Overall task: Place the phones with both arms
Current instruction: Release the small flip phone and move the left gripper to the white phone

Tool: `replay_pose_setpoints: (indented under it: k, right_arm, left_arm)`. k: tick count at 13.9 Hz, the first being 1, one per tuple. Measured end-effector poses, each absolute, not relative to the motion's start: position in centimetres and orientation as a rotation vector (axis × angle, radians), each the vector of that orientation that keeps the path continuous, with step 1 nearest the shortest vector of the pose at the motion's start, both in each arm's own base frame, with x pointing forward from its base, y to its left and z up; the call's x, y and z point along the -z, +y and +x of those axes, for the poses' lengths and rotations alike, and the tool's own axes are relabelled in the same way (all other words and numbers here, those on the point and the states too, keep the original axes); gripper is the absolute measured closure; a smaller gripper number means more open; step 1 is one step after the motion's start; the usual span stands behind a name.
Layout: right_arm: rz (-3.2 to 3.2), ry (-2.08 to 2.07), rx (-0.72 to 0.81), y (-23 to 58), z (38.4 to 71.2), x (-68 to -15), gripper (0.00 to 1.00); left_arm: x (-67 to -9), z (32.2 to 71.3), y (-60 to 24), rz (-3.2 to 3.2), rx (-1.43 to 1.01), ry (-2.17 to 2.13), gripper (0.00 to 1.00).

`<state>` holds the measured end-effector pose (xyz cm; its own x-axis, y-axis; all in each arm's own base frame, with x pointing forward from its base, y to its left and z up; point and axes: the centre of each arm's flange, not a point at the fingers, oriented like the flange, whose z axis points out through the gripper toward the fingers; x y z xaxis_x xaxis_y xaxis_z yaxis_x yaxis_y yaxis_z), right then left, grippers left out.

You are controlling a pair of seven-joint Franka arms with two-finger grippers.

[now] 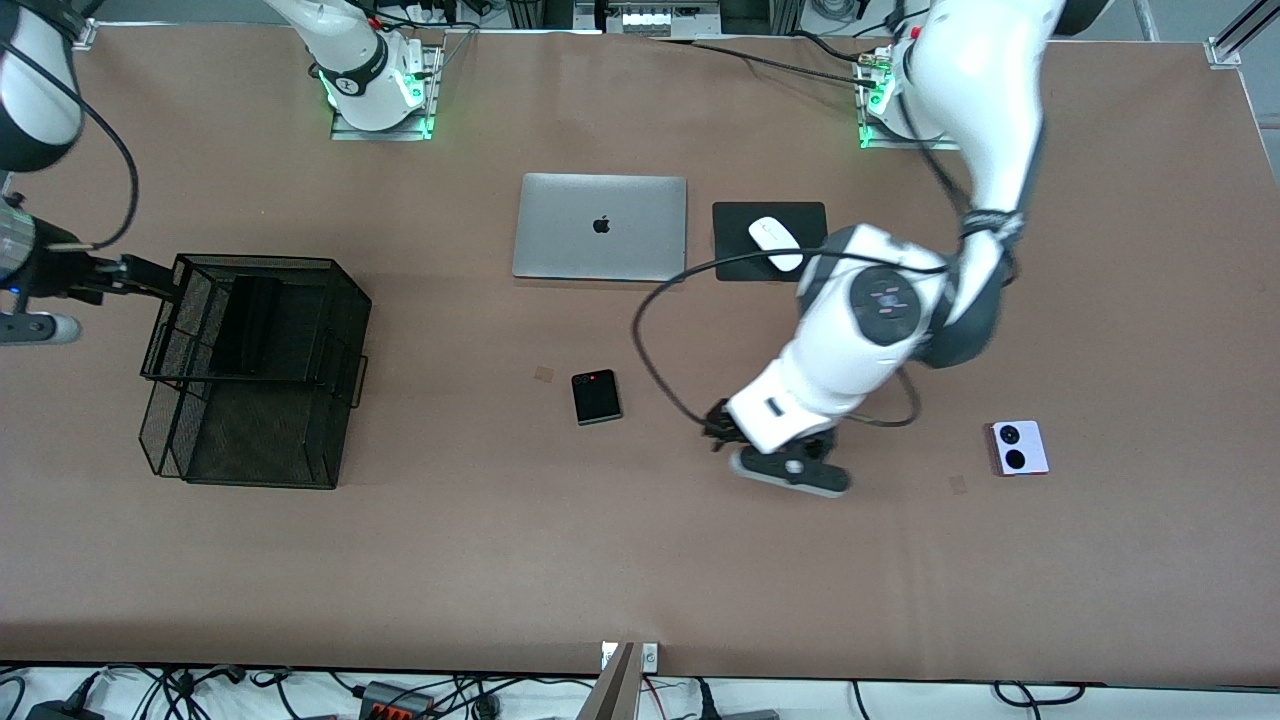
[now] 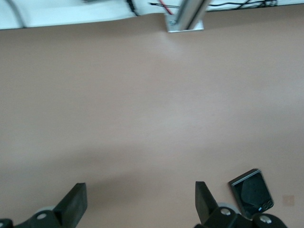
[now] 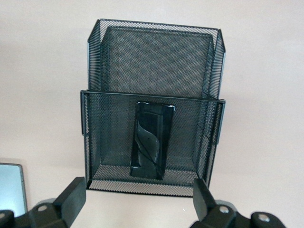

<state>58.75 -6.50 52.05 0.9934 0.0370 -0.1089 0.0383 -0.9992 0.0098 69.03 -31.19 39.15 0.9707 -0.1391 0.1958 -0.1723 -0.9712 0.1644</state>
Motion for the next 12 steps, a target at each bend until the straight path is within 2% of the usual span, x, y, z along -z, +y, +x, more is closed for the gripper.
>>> replay_pose_setpoints:
  k: [6, 12]
  right_arm:
    - [3.120, 0.012, 0.083, -5.9, 59.3, -56.0, 0.00]
    - [3.115, -0.083, 0.008, -5.5, 59.6, -58.3, 0.00]
  left_arm:
    - [-42.5, 68.9, -19.4, 2.984, -0.154, -0.328, 0.00]
    - [-40.3, 68.9, -9.0, 3.008, -0.047, -0.356, 0.00]
